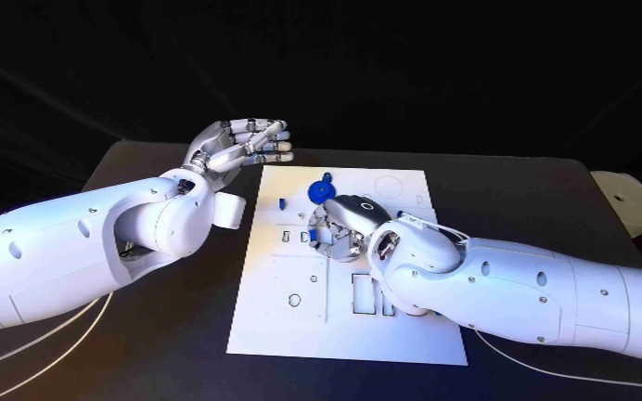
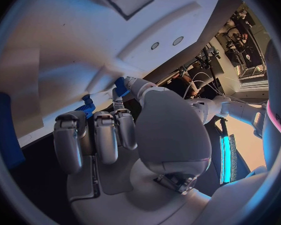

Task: Assemble the parts on the task board

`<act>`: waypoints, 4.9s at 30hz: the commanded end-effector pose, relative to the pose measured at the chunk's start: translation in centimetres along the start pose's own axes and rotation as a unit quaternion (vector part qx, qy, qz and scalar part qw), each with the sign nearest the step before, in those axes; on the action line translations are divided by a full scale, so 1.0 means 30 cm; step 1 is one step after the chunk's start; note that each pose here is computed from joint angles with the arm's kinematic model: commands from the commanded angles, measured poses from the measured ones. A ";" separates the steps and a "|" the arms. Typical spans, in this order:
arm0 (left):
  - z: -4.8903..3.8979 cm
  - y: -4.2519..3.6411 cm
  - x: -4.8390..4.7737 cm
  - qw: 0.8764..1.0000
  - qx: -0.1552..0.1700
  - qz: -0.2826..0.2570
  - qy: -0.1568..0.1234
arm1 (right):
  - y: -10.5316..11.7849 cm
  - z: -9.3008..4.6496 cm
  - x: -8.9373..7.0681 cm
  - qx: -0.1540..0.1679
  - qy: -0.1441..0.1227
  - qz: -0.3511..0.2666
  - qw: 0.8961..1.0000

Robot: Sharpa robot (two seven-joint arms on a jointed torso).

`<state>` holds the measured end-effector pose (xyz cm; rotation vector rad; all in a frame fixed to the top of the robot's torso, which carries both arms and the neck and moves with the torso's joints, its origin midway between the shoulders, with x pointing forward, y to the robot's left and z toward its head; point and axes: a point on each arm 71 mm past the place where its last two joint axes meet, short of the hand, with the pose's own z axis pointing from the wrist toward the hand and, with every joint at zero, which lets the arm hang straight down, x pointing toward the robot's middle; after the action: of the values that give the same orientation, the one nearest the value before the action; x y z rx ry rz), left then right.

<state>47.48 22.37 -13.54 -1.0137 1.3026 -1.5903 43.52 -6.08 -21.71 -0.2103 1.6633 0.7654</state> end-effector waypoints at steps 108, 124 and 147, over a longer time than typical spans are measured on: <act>0.038 0.100 0.002 0.922 -0.209 0.285 0.159 | -0.281 -0.222 -0.358 0.039 -0.137 0.188 0.972; 0.111 0.142 0.075 0.804 -0.317 0.456 0.211 | -0.351 -0.261 -0.378 0.079 -0.140 0.199 0.967; 0.202 0.183 0.158 0.725 -0.359 0.529 0.257 | -0.394 -0.260 -0.396 0.101 -0.162 0.208 0.959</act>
<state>52.23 15.39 -17.53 -0.0620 2.3434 -0.4521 46.48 -22.91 -14.66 0.4012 1.4782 0.8743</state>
